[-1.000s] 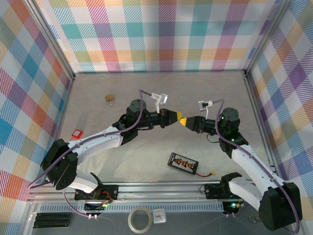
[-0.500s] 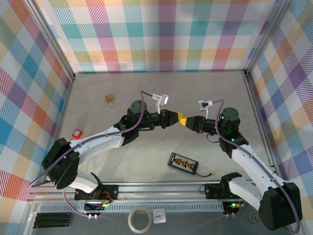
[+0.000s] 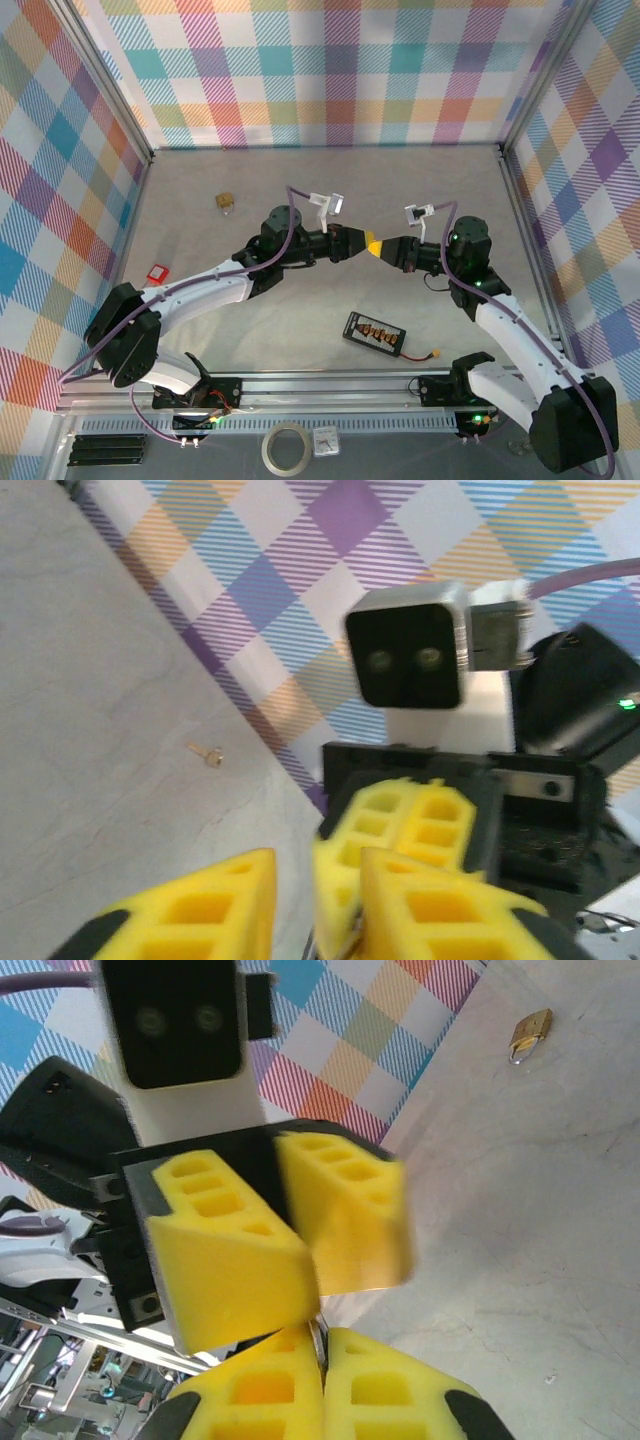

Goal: Unlock with the key

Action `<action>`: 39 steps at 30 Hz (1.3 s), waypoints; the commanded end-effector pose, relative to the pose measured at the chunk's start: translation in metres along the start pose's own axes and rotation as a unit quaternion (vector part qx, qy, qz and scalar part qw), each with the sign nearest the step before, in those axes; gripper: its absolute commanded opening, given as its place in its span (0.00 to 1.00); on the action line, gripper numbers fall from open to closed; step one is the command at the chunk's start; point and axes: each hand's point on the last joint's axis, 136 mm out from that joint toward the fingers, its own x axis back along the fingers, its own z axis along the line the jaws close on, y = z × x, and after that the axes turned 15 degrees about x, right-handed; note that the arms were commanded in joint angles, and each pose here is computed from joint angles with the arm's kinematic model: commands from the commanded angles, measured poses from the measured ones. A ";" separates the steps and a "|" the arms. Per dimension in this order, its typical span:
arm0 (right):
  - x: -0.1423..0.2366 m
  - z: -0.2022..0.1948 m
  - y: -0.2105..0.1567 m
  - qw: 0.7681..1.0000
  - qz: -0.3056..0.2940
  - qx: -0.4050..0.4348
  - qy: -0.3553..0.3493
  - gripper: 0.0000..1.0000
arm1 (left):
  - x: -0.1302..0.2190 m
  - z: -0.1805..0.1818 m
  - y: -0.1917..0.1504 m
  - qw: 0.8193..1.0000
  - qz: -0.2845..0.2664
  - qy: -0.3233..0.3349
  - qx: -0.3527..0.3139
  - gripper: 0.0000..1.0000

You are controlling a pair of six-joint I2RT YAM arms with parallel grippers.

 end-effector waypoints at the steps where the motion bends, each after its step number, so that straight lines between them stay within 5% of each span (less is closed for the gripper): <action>1: 0.005 0.020 0.012 0.999 0.001 0.054 0.006 0.00 | 0.013 0.013 0.012 0.997 -0.034 0.068 -0.008 0.54; 3: 0.006 0.018 0.008 0.998 0.013 0.056 -0.003 0.00 | 0.024 0.017 0.022 0.993 -0.057 0.101 -0.001 0.79; 7: 0.009 0.019 0.002 0.997 0.033 0.065 -0.014 0.00 | 0.053 0.024 0.045 0.980 -0.101 0.171 0.024 1.00; 17: 0.015 0.032 -0.007 0.994 0.054 0.092 -0.009 0.00 | 0.139 0.055 0.073 0.924 -0.169 0.339 0.046 1.00; 24: 0.013 0.032 -0.010 0.993 0.065 0.098 -0.019 0.00 | 0.199 0.130 0.083 0.854 -0.151 0.492 0.079 1.00; 29: 0.010 0.031 -0.016 0.992 0.080 0.098 -0.027 0.00 | 0.232 0.194 0.104 0.787 -0.115 0.596 0.108 1.00; 39: 0.017 0.037 -0.033 0.990 0.097 0.097 -0.038 0.00 | 0.267 0.311 0.170 0.706 -0.108 0.670 0.203 0.97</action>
